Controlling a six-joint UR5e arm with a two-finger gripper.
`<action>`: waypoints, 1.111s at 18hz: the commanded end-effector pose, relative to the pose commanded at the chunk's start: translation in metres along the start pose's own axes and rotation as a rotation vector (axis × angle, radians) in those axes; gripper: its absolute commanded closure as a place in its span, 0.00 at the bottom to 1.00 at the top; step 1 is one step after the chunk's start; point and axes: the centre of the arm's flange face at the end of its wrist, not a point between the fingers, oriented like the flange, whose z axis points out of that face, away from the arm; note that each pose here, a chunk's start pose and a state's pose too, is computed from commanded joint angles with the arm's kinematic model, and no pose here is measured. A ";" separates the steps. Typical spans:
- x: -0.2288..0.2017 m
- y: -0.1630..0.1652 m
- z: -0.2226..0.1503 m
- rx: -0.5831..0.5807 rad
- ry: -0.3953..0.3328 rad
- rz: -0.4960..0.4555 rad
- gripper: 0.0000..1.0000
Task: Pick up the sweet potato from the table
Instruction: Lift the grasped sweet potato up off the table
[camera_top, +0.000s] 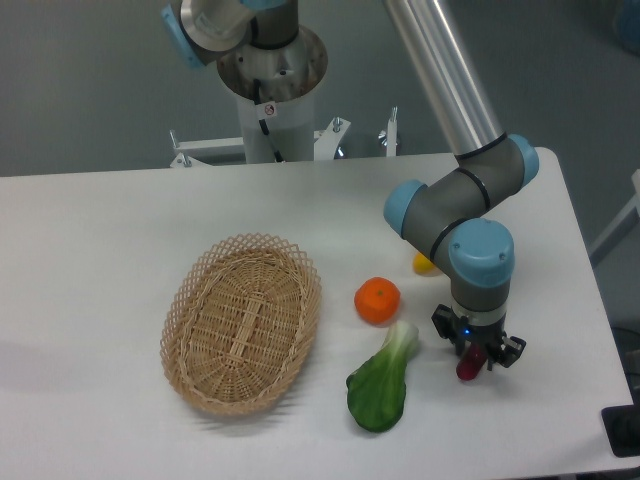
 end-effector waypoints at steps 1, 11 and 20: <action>0.000 0.000 -0.001 0.001 -0.001 0.000 0.85; -0.012 -0.007 -0.129 0.164 -0.093 -0.023 0.85; 0.021 -0.016 -0.250 0.372 -0.020 -0.153 0.84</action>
